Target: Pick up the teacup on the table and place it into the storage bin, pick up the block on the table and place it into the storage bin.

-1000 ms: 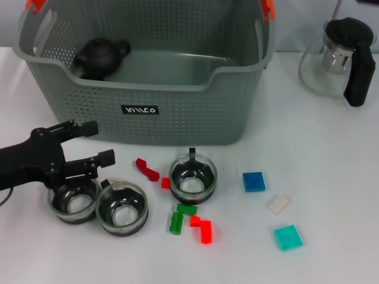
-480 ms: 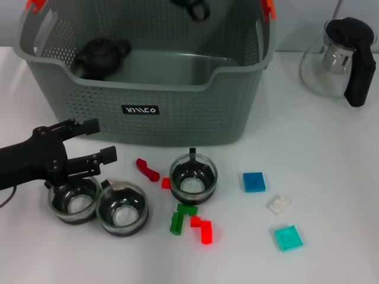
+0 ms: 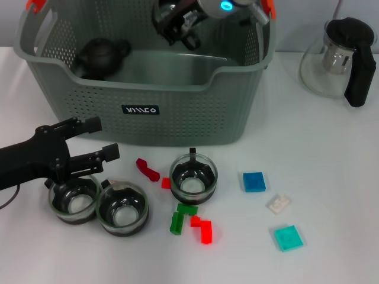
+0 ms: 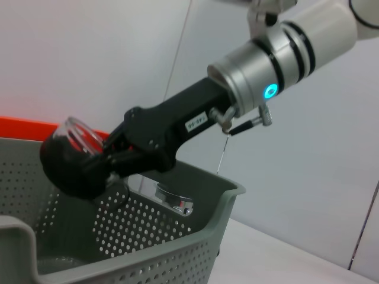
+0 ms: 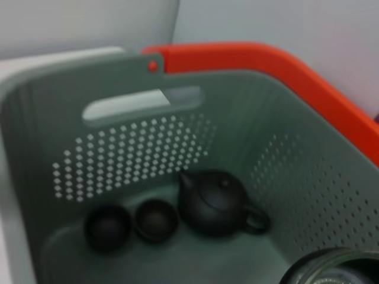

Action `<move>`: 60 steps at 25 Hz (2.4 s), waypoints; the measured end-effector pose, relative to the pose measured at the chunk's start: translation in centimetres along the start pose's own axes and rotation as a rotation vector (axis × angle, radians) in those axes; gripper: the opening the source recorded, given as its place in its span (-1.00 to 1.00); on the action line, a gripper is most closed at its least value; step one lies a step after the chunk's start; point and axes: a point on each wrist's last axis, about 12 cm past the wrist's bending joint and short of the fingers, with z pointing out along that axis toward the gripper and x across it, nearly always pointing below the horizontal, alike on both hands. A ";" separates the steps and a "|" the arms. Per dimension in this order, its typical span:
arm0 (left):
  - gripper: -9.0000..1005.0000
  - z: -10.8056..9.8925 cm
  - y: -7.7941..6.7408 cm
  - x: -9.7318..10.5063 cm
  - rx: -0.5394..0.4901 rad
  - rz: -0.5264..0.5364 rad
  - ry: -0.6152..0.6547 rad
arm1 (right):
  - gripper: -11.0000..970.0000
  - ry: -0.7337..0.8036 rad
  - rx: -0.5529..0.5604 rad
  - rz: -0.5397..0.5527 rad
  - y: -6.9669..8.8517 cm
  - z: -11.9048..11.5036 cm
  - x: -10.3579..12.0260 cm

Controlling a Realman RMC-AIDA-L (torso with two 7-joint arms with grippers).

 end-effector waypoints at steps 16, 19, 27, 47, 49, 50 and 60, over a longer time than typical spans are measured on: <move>0.68 0.0 0.0 0.1 -0.003 -0.003 0.002 | -0.88 0.075 0.025 -0.057 1.1 1.9 2.1; 0.68 0.1 0.1 0.1 -0.007 -0.002 0.005 | -0.88 0.076 0.017 -0.054 1.1 1.8 2.1; 0.68 0.2 0.2 0.3 -0.016 -0.005 0.012 | -0.88 0.081 0.007 -0.048 1.1 1.8 2.3; 0.68 0.4 0.2 0.5 -0.017 -0.011 0.020 | -0.88 0.103 0.000 -0.032 1.0 1.8 3.0; 0.68 0.4 0.2 0.5 -0.017 -0.011 0.020 | -0.88 0.103 0.000 -0.029 1.0 1.9 3.0; 0.68 0.4 0.2 0.5 -0.017 -0.011 0.020 | -0.88 0.102 0.001 -0.029 1.0 1.9 3.0; 0.68 0.4 0.2 0.5 -0.020 -0.010 0.016 | -0.36 0.077 0.006 -0.013 0.8 1.7 2.6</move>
